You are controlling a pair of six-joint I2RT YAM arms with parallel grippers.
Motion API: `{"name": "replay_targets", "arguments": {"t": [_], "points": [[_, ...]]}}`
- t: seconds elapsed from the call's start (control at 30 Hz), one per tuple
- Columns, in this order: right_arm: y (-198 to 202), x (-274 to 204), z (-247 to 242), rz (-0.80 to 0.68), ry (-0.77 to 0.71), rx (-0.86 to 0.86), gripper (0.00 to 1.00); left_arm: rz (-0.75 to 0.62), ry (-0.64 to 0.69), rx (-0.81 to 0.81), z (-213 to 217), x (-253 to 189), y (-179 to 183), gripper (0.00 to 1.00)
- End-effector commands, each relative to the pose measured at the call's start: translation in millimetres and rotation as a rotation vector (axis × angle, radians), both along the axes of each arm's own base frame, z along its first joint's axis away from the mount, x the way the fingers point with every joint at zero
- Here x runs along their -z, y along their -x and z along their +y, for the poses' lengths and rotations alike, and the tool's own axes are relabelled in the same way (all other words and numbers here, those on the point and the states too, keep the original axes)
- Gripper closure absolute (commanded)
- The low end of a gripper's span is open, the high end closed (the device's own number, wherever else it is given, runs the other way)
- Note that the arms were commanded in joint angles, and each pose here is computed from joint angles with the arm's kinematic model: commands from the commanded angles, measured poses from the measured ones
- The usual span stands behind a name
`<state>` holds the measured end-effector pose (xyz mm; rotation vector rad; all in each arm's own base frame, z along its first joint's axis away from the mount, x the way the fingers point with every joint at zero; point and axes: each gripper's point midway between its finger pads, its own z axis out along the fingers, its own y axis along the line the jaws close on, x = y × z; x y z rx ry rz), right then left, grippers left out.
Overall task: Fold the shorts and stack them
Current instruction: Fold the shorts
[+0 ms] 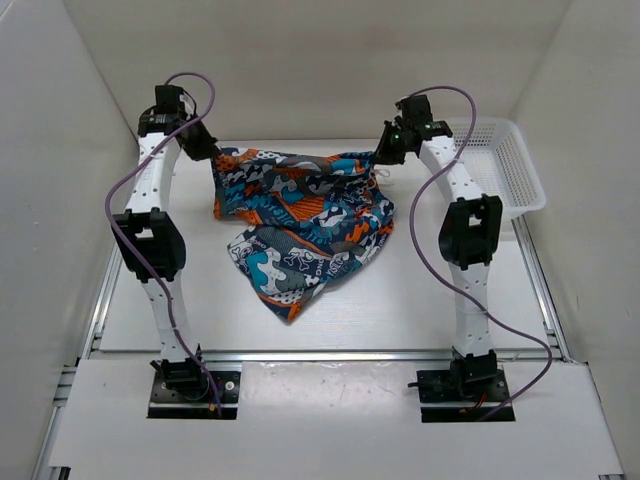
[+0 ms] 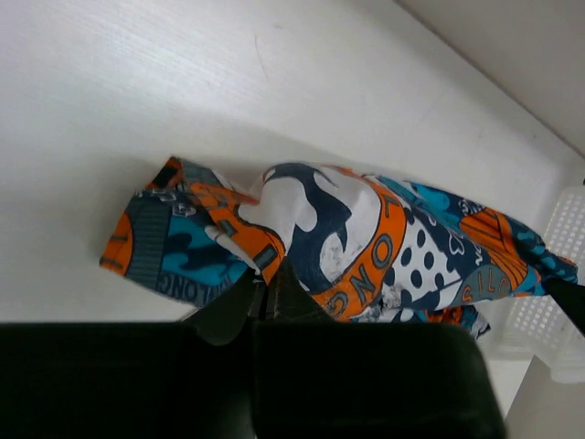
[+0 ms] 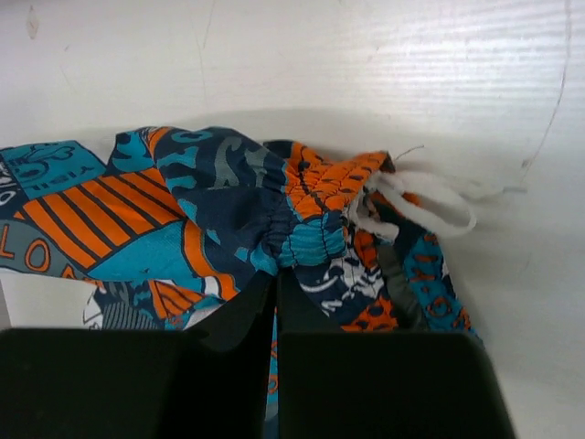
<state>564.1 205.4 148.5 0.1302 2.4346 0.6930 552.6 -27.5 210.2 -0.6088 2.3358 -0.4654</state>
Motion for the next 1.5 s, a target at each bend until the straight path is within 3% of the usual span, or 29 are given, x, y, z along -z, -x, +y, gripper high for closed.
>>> {"name": "replay_targets", "arguments": {"t": [0.0, 0.1, 0.27, 0.3, 0.37, 0.57, 0.77, 0.8, 0.83, 0.87, 0.93, 0.97, 1.07, 1.2, 1.3, 1.47], "points": [[17.7, -64.6, -7.1, -0.092, -0.06, -0.032, 1.0, -0.101, 0.006, 0.063, -22.3, -67.3, 43.4, 0.9], [40.0, -64.6, -17.2, -0.044, -0.085, -0.032, 1.0, -0.127, 0.002, 0.124, -48.5, -92.1, 87.1, 0.9], [78.5, -81.0, -43.1, -0.054, -0.033, 0.008, 1.0, -0.065, 0.025, 0.24, -87.2, -76.1, 178.7, 0.9], [89.4, -63.3, -51.7, -0.012, -0.015, 0.027, 1.0, -0.046, 0.038, 0.272, -102.5, -70.6, 194.2, 0.9], [99.5, -68.3, -64.6, -0.038, 0.009, 0.054, 1.0, 0.011, 0.052, 0.285, -112.1, -52.3, 228.2, 0.9], [143.5, -17.4, -94.3, 0.09, 0.079, 0.103, 1.0, 0.198, 0.066, 0.355, -153.2, 11.2, 313.8, 0.9], [168.9, 25.0, -116.9, 0.186, 0.194, 0.161, 1.0, 0.365, 0.035, 0.376, -163.6, 75.7, 370.6, 0.88], [168.0, 29.1, -119.9, 0.196, 0.206, 0.179, 0.96, 0.401, 0.028, 0.394, -165.4, 85.0, 378.7, 0.81], [170.1, 29.9, -120.2, 0.205, 0.208, 0.179, 0.86, 0.437, 0.038, 0.42, -168.9, 90.8, 387.8, 0.56], [168.4, 22.9, -117.9, 0.188, 0.195, 0.173, 0.64, 0.454, 0.037, 0.451, -172.8, 94.0, 396.9, 0.44], [167.0, 5.4, -116.2, 0.144, 0.179, 0.171, 0.45, 0.478, 0.01, 0.449, -168.4, 102.5, 402.9, 0.13], [167.7, 0.8, -105.7, 0.124, 0.176, 0.147, 0.31, 0.475, 0.002, 0.433, -165.5, 101.6, 403.0, 0.0], [164.6, -25.2, -91.3, 0.052, 0.175, 0.135, 0.21, 0.461, -0.03, 0.366, -146.6, 96.4, 398.8, 0.0], [170.6, -43.5, -81.0, -0.015, 0.224, 0.143, 0.23, 0.479, -0.011, 0.31, -140.2, 106.1, 399.9, 0.0], [187.4, -35.6, -69.5, 0.003, 0.243, 0.115, 0.26, 0.494, 0.049, 0.319, -152.3, 120.8, 399.8, 0.0], [221.1, -18.7, -54.8, 0.038, 0.254, 0.055, 0.26, 0.532, 0.043, 0.277, -165.1, 147.2, 379.2, 0.0]]}}
